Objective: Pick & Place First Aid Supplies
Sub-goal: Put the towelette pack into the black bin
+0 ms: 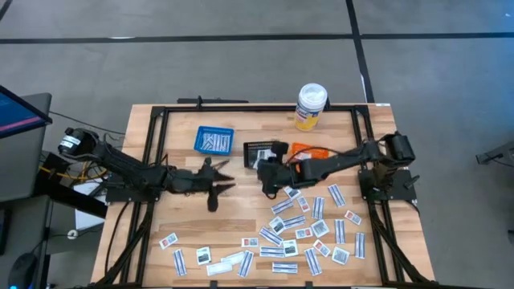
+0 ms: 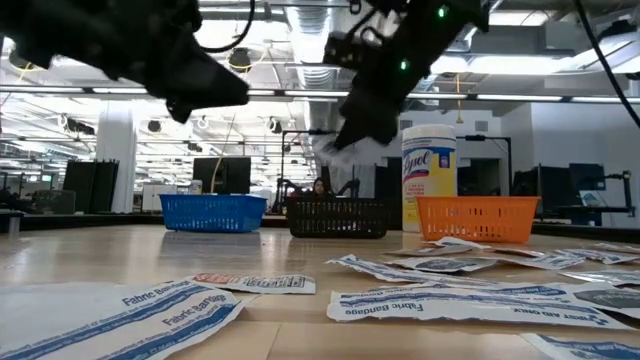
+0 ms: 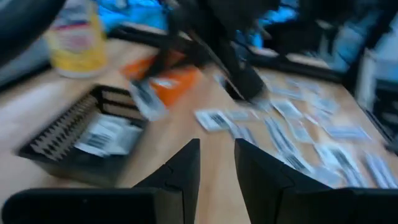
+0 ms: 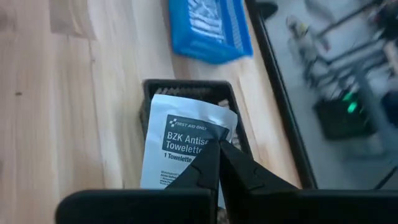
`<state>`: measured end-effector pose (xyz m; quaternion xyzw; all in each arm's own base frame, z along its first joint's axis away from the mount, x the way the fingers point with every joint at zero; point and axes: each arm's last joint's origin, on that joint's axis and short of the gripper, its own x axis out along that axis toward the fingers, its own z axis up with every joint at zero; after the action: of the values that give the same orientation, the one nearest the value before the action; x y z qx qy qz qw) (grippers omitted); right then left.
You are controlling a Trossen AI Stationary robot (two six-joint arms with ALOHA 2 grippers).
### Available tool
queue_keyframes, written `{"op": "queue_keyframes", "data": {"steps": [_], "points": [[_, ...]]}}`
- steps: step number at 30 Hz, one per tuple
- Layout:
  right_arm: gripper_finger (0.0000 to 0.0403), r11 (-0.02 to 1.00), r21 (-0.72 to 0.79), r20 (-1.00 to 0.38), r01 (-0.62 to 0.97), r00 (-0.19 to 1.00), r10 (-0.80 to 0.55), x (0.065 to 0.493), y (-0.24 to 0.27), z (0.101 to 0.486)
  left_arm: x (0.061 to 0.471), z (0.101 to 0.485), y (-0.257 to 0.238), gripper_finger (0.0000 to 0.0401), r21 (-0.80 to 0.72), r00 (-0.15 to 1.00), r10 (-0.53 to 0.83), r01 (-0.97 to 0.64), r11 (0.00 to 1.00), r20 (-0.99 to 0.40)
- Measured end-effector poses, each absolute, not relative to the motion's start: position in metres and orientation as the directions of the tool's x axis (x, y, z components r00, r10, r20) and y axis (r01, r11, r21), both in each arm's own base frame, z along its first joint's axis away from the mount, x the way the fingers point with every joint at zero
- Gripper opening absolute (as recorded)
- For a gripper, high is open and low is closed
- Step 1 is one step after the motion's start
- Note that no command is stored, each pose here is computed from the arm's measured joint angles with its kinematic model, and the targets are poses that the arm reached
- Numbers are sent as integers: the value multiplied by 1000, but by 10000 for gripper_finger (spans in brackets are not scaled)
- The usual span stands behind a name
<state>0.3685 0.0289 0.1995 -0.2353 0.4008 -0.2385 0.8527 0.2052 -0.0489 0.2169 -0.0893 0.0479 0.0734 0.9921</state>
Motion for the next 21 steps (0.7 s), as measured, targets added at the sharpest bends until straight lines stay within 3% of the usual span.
{"op": "queue_keyframes", "data": {"steps": [5, 10, 21], "points": [[1, 775, -580, -499, 252, 642, -582, 379, 38, 195, 213, 210, -31, 100, -160, 965, 223, -244, 956, -140], [1, 792, -540, -453, 285, 694, -559, 384, 43, 201, 224, 199, -30, 100, -218, 963, 222, -252, 943, -153], [1, 790, -553, -441, 263, 712, -546, 385, 47, 202, 236, 192, -28, 100, -257, 962, 257, -273, 927, -96]]}}
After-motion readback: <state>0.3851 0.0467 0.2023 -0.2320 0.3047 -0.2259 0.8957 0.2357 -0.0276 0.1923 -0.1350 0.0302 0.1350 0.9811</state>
